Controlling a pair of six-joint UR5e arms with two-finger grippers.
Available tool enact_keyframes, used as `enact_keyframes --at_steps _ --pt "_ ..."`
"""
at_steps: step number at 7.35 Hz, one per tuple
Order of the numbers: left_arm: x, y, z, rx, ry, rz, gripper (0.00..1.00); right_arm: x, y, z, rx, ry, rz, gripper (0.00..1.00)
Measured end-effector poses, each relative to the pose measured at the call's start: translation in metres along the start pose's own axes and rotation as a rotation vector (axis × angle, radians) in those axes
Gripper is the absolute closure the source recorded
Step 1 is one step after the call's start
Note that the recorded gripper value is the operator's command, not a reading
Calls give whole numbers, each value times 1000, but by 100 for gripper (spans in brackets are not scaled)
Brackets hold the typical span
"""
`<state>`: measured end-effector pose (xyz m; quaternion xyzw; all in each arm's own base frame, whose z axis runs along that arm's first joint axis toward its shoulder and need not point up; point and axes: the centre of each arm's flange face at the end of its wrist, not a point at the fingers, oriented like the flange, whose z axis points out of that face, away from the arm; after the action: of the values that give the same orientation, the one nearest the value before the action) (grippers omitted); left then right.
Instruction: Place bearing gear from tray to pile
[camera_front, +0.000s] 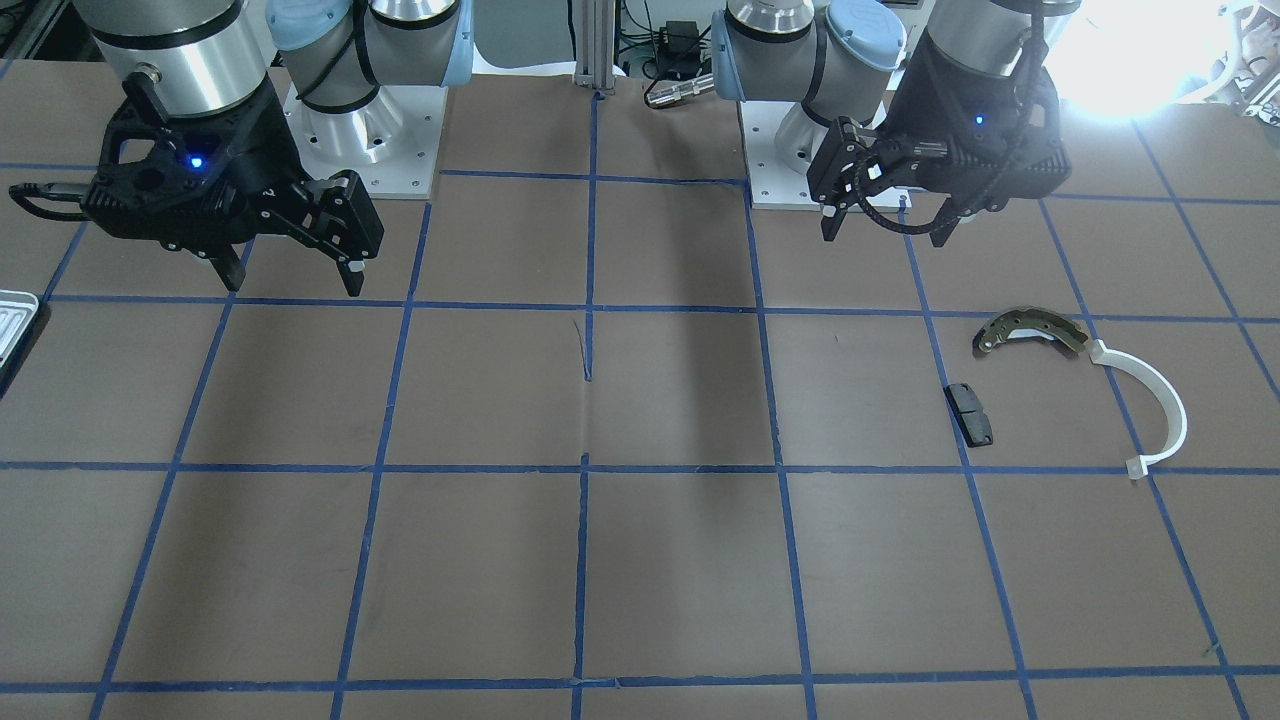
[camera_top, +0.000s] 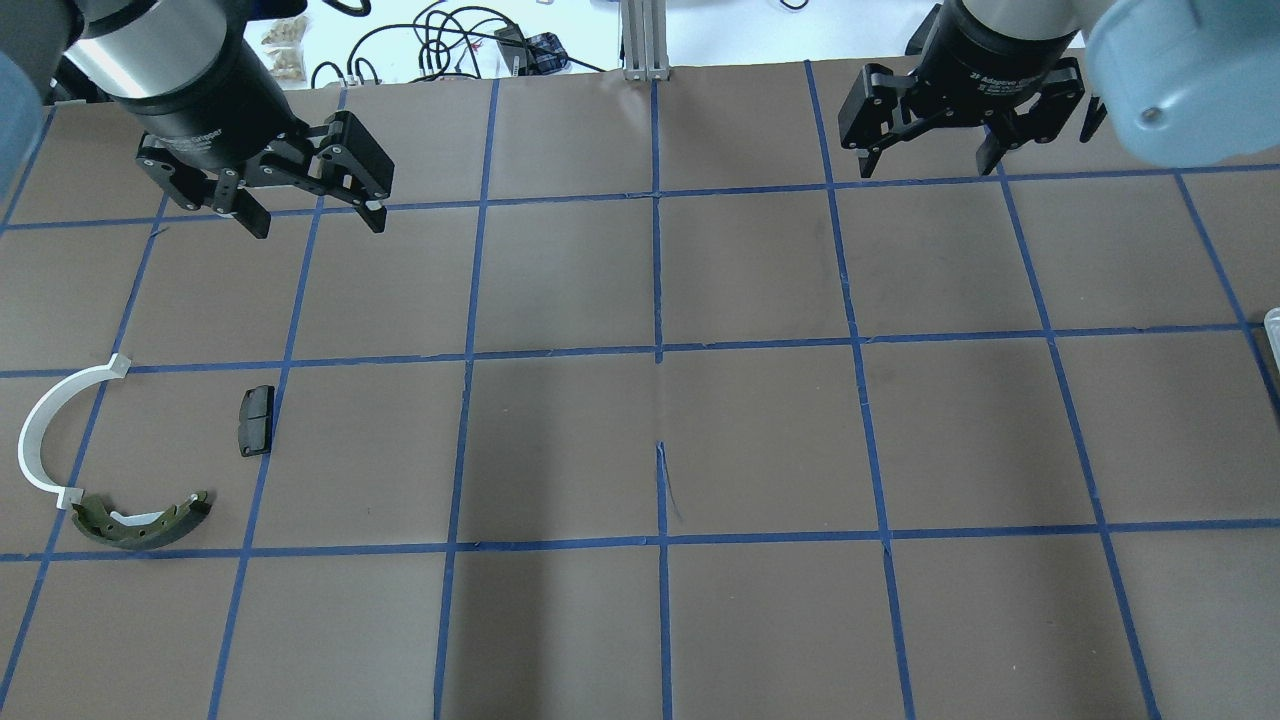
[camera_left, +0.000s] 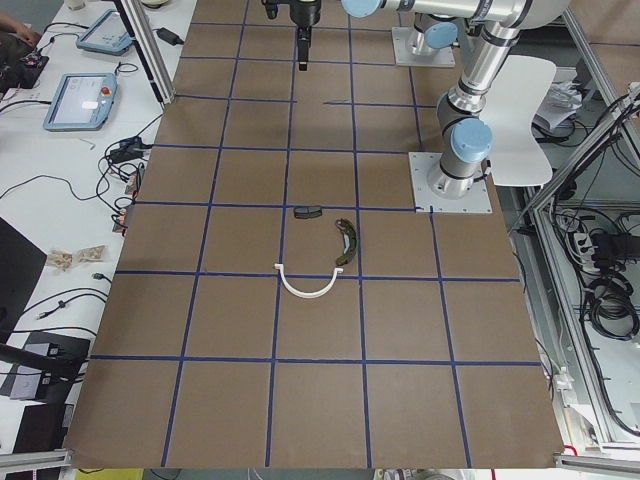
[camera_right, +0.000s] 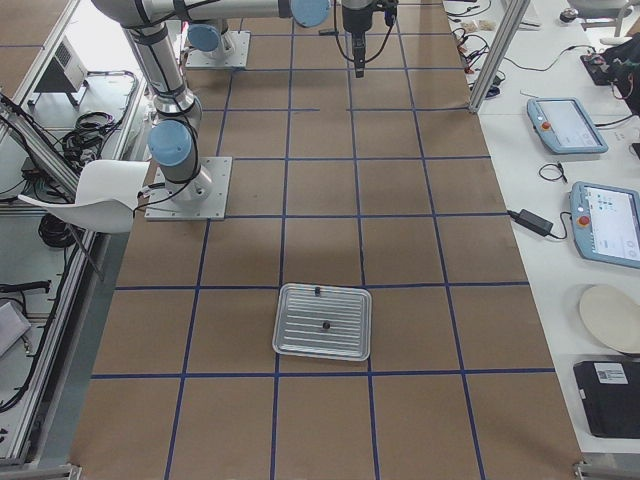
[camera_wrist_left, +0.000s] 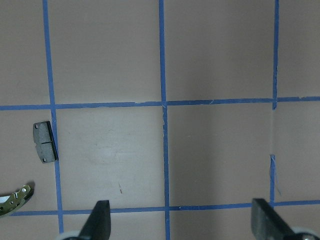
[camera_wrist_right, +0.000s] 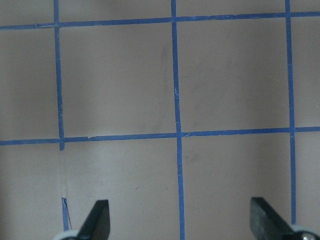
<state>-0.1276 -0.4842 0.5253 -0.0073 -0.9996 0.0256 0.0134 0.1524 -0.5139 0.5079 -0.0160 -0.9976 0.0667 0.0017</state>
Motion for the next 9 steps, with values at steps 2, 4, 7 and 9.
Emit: enact_keyframes --at_steps 2,4,7,9 --pt "0 0 1 -1 -1 0 0 0 0 0 -1 -2 2 0" --pt "0 0 2 -4 -1 0 0 0 0 0 -1 -1 4 0" --pt "0 1 -1 5 0 -2 0 3 -1 2 -4 8 -8 0" --pt "1 3 1 1 -1 -1 0 50 -11 5 -37 18 -9 0"
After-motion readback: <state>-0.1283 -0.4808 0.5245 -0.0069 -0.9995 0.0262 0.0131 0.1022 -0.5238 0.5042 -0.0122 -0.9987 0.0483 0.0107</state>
